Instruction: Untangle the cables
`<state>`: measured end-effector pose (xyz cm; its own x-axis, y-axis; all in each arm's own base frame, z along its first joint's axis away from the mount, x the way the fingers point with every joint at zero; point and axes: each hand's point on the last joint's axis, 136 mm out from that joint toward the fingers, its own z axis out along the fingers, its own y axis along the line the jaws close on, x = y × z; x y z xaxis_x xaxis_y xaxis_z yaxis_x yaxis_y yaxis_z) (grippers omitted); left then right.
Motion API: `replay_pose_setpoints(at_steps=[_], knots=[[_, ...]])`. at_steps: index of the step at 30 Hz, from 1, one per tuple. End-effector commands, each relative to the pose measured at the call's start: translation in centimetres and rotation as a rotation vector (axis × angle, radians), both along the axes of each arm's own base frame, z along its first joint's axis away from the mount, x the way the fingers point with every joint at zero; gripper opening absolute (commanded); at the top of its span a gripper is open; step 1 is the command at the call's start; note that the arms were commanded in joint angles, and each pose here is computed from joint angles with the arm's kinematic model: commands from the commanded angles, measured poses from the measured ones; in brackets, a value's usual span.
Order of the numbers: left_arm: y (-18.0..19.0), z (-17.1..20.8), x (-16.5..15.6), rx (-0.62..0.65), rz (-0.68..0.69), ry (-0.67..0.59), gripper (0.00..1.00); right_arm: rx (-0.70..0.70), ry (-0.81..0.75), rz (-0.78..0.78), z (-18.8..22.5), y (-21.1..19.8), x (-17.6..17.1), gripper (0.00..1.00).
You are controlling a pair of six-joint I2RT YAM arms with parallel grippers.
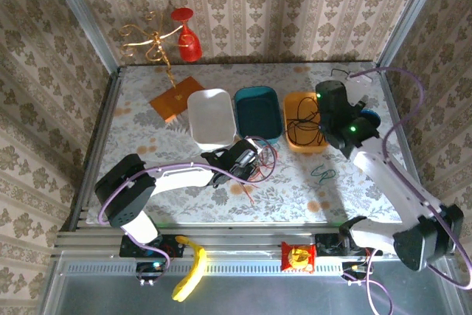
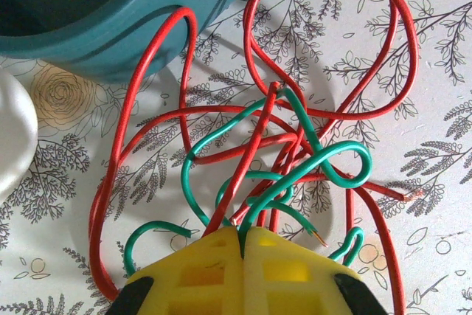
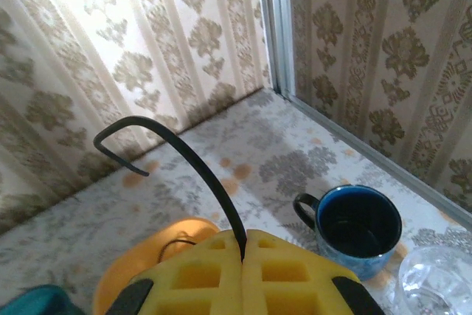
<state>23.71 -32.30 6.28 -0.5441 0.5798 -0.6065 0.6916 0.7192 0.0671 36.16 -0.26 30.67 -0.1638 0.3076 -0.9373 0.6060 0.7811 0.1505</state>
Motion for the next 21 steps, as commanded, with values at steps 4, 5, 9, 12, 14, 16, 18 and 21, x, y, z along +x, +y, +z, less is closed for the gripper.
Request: replay_pose_setpoints(at_steps=[4,5,9,12,14,16,18,21], knots=[[-0.4,0.2,-0.3,0.010,-0.022,0.003,0.00,-0.080,-0.052,-0.120,1.4,-0.9,0.8,0.00],[-0.3,0.2,-0.3,0.010,-0.022,0.003,0.00,-0.088,-0.063,-0.135,1.9,-1.1,0.7,0.00],[-0.3,0.0,-0.4,0.013,-0.024,0.006,0.00,-0.133,-0.103,-0.184,3.9,-2.1,0.4,0.00],[-0.3,-0.1,-0.4,0.015,-0.025,0.007,0.00,-0.158,-0.074,-0.214,3.5,-2.9,0.3,0.00],[-0.3,-0.1,-0.4,0.016,-0.026,0.009,0.00,-0.183,-0.042,-0.220,2.6,-2.9,0.6,0.00],[-0.3,-0.2,-0.4,0.018,-0.026,0.010,0.00,-0.188,-0.003,-0.207,1.0,-2.6,1.0,0.00],[-0.3,-0.2,-0.4,0.017,-0.025,0.009,0.00,-0.181,0.044,-0.175,-1.0,-2.0,1.8,0.00],[-0.4,-0.1,-0.3,0.017,-0.025,0.008,0.00,-0.122,0.157,-0.060,-5.5,0.1,3.5,0.00]])
